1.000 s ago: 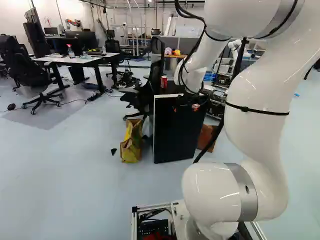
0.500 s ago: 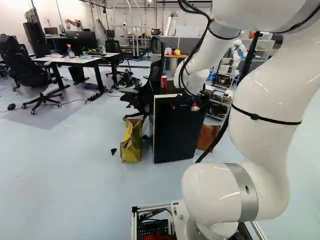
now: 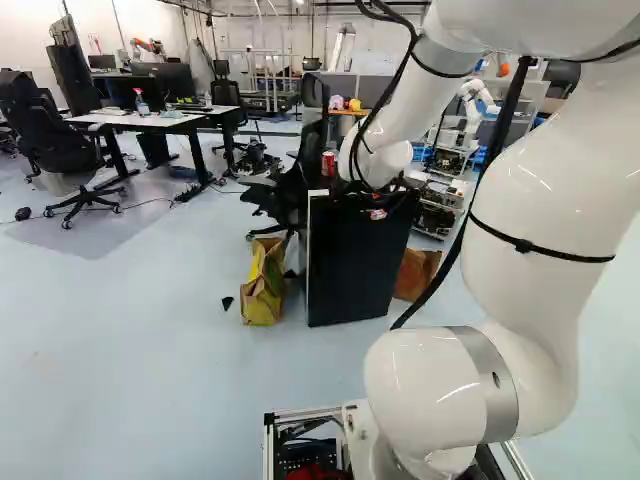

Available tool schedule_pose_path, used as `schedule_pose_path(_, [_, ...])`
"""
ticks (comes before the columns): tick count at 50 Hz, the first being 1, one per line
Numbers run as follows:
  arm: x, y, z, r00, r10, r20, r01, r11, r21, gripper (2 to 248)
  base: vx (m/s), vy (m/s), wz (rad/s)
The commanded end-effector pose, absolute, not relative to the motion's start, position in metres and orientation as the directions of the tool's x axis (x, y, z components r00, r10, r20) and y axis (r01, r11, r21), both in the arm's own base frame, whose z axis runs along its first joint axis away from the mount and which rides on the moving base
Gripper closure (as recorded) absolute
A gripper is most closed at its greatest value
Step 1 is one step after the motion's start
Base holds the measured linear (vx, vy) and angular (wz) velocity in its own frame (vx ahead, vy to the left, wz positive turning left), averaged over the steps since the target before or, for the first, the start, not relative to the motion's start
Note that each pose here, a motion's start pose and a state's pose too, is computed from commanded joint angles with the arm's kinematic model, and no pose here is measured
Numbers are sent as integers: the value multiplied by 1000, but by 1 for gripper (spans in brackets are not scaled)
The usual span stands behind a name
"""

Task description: Grab a drink from the fridge

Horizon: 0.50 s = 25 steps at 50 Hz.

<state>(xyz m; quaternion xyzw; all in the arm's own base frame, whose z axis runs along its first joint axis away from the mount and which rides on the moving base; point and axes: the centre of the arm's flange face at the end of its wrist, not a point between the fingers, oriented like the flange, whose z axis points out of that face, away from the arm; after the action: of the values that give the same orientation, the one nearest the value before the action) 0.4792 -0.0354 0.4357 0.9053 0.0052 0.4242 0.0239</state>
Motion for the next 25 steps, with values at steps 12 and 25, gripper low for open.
schedule_pose_path(12, [486, -35, 445, 536, 35, 843, -11, -999, 48, 3, 0, 0, 0])
schedule_pose_path(25, [494, -35, 447, 445, 38, 895, -10, -999, 47, 3, 0, 0, 0])
